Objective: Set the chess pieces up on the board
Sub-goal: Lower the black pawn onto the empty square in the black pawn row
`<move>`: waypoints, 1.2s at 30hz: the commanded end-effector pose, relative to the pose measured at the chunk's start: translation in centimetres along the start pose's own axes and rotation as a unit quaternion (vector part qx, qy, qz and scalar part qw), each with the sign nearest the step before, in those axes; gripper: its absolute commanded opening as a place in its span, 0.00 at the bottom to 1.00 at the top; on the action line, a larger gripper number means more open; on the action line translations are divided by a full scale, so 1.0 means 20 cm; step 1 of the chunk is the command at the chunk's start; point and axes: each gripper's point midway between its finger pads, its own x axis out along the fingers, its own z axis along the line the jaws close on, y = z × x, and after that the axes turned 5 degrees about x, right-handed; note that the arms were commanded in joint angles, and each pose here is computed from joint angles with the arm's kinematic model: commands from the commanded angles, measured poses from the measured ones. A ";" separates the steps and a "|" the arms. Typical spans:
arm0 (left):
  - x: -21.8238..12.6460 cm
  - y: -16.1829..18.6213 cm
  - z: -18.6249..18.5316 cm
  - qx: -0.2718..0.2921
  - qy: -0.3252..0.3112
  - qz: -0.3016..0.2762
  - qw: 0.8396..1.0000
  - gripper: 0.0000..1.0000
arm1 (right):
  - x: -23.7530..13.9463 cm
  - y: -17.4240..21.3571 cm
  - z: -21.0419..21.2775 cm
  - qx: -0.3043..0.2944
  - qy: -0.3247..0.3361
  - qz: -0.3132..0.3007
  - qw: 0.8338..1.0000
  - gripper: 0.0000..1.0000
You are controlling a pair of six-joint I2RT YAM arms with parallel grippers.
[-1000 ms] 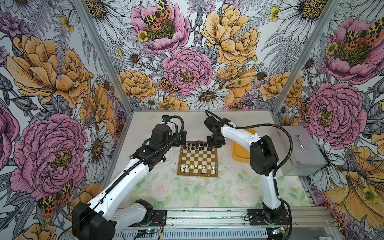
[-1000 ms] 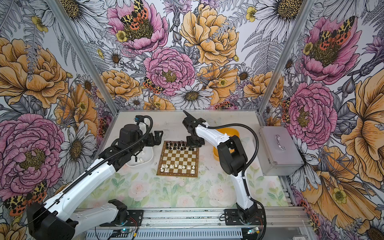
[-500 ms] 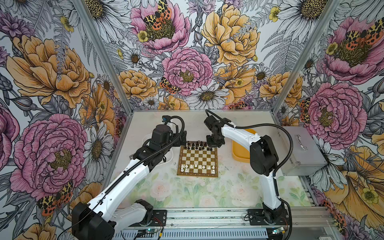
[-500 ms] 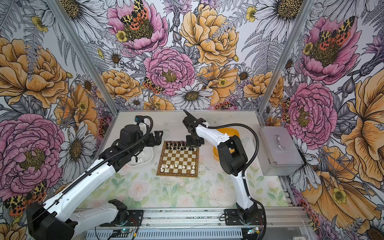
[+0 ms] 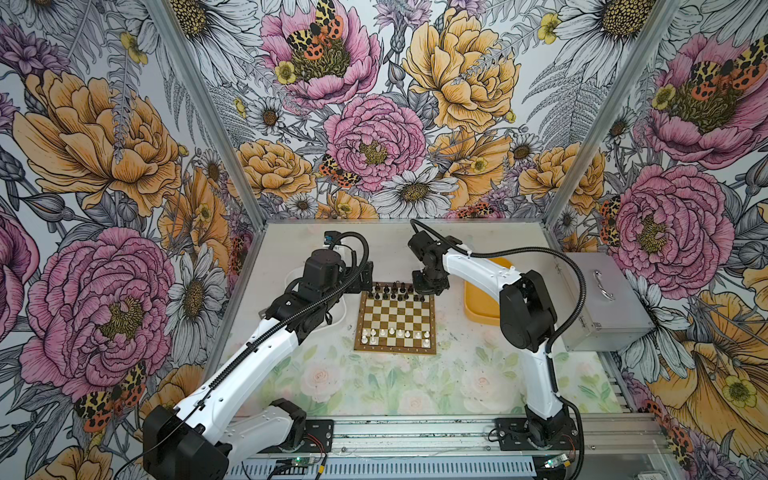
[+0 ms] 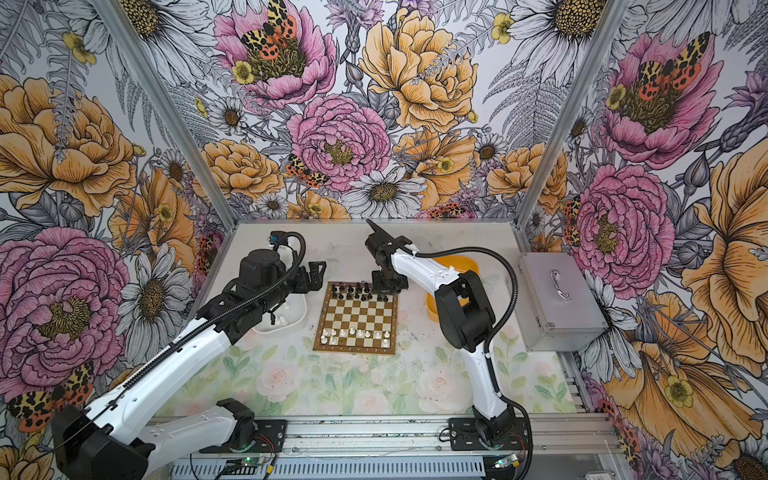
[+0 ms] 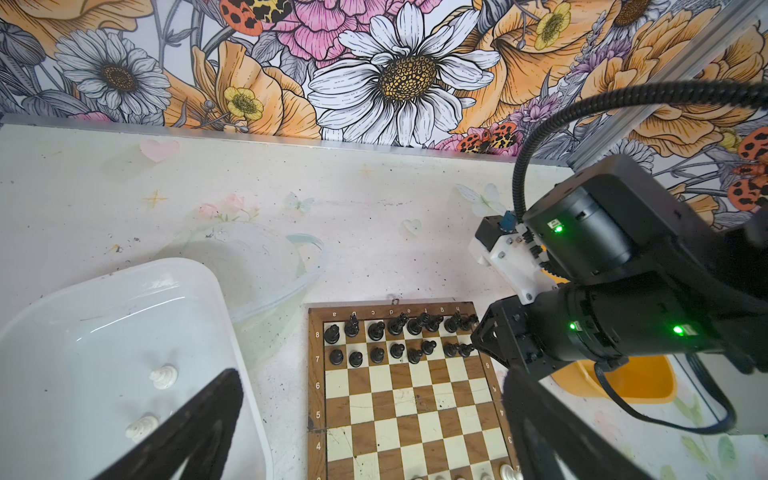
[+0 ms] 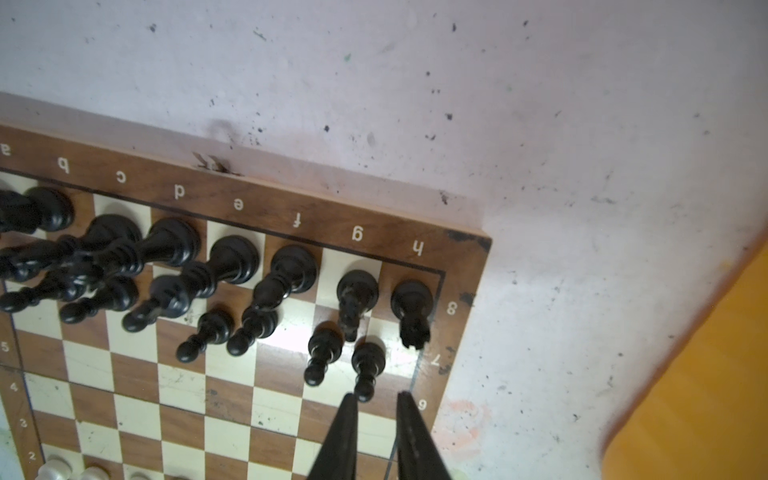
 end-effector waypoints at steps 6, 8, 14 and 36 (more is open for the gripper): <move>-0.05 -0.06 0.00 -0.002 -0.002 -0.017 1.000 0.99 | 0.04 0.01 0.04 -0.001 -0.004 0.002 1.000 0.19; -0.05 -0.06 0.00 -0.002 -0.002 -0.016 1.000 0.99 | 0.04 0.01 0.04 0.000 -0.004 0.002 1.000 0.19; -0.06 -0.05 0.01 -0.001 -0.004 -0.017 1.000 0.99 | 0.05 0.03 0.05 0.002 -0.001 0.004 1.000 0.19; -0.09 -0.04 0.02 -0.003 -0.005 -0.018 1.000 0.99 | 0.08 0.04 0.05 0.004 0.003 0.005 1.000 0.18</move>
